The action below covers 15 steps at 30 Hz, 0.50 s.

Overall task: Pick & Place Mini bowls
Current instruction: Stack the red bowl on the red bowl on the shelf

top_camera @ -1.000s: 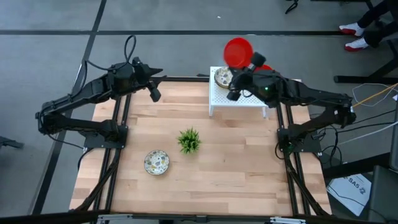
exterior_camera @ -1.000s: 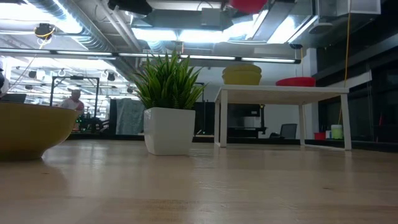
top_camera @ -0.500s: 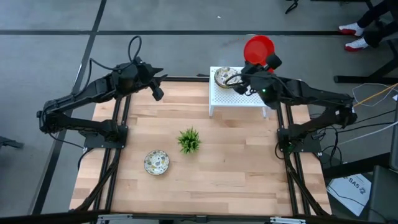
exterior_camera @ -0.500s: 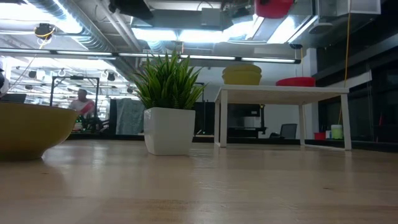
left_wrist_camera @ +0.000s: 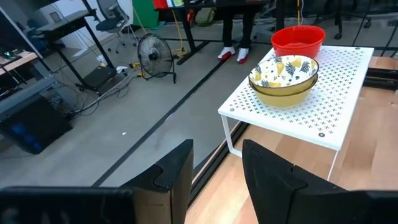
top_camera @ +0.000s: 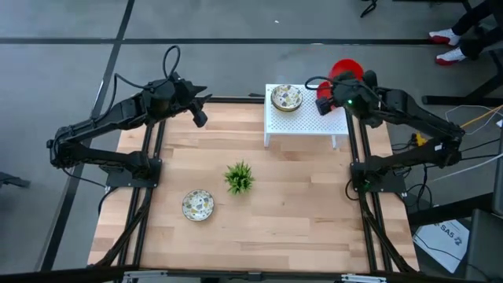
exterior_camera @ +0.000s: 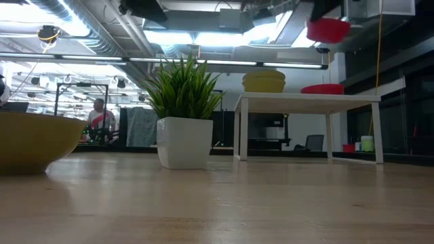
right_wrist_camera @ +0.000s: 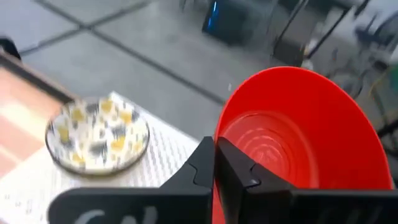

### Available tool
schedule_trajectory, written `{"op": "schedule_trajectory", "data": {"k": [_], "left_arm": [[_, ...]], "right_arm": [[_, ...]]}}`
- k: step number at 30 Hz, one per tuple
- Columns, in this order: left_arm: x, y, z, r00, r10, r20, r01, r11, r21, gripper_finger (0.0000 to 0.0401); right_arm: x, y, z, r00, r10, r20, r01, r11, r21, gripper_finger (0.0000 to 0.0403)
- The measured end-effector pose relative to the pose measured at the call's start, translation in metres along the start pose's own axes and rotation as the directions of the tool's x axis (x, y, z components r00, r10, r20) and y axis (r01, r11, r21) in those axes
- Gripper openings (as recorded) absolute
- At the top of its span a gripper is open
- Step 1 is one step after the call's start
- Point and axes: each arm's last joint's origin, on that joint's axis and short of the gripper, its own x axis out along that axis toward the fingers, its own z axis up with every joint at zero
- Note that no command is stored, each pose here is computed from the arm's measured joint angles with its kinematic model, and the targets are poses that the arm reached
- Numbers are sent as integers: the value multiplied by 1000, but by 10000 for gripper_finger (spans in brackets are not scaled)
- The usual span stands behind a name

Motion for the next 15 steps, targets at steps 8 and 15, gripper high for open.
{"op": "schedule_trajectory", "data": {"k": [8,15], "left_arm": [[0,0,0,1000,0,0,0,1000,0,129],[0,0,0,1000,0,0,0,1000,1,127]], "right_arm": [[8,-4,-9,991,36,-126,-35,999,13,9],[8,-5,-8,993,21,-120,-21,1000,2,9]]}}
